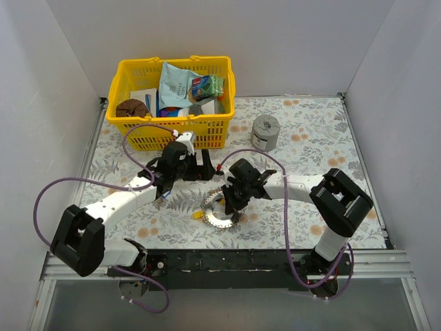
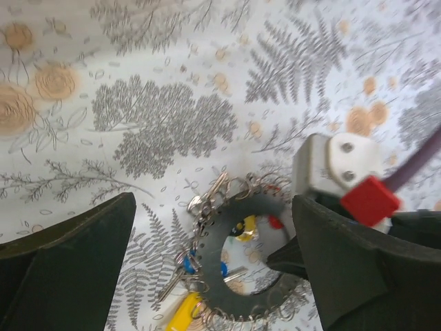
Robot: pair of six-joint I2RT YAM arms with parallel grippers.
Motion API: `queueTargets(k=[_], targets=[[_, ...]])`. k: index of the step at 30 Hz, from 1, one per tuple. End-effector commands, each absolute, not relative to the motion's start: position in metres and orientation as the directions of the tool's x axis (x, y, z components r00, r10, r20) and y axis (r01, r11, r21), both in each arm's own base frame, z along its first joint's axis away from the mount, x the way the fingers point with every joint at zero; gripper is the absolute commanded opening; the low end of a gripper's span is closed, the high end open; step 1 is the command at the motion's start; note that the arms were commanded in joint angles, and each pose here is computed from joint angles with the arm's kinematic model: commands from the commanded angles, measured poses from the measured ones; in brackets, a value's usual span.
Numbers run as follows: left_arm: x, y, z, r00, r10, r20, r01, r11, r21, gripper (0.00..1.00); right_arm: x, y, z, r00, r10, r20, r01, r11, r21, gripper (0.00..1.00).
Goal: Put the keys on the keyring
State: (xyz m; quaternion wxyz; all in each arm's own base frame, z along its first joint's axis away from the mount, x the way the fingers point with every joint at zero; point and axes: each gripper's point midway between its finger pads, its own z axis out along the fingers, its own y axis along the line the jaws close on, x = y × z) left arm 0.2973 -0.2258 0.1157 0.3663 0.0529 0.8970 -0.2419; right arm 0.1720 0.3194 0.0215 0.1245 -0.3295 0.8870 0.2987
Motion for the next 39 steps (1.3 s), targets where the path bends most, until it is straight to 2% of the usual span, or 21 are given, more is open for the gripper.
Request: queueTargets(k=[1,10,15,26,29,33,39], targets=[[0.312,-0.213,0.158,-0.601,-0.204,-0.773,0.249,0.871,-0.423,0.98,0.160,0.292,0.008,-0.761,-0.537,-0.363,-0.648,0.652,0.394,0.01],[0.313,-0.208,0.154,-0.604,-0.234,-0.762,0.230,0.864,-0.448,0.98,0.154,0.245,0.001,-0.737,-0.611,-0.288,-0.674,0.699,0.241,0.01],[0.315,-0.207,0.151,-0.605,-0.237,-0.760,0.224,0.865,-0.448,0.98,0.163,0.227,0.004,-0.726,-0.628,-0.281,-0.680,0.717,0.152,0.01],[0.305,-0.225,0.131,-0.675,-0.204,-0.709,0.276,0.822,-0.499,0.98,0.215,0.204,0.008,-0.746,-0.593,-0.303,-0.626,0.780,0.016,0.01],[0.306,-0.227,0.133,-0.665,-0.211,-0.717,0.286,0.814,-0.505,0.98,0.237,0.211,0.016,-0.740,-0.586,-0.330,-0.616,0.788,-0.017,0.01],[0.306,-0.227,0.130,-0.669,-0.198,-0.717,0.294,0.815,-0.499,0.98,0.247,0.239,0.032,-0.705,-0.593,-0.388,-0.660,0.749,0.054,0.01],[0.304,-0.227,0.127,-0.670,-0.183,-0.719,0.308,0.814,-0.493,0.98,0.242,0.278,0.072,-0.610,-0.558,-0.563,-0.753,0.629,0.193,0.01]])
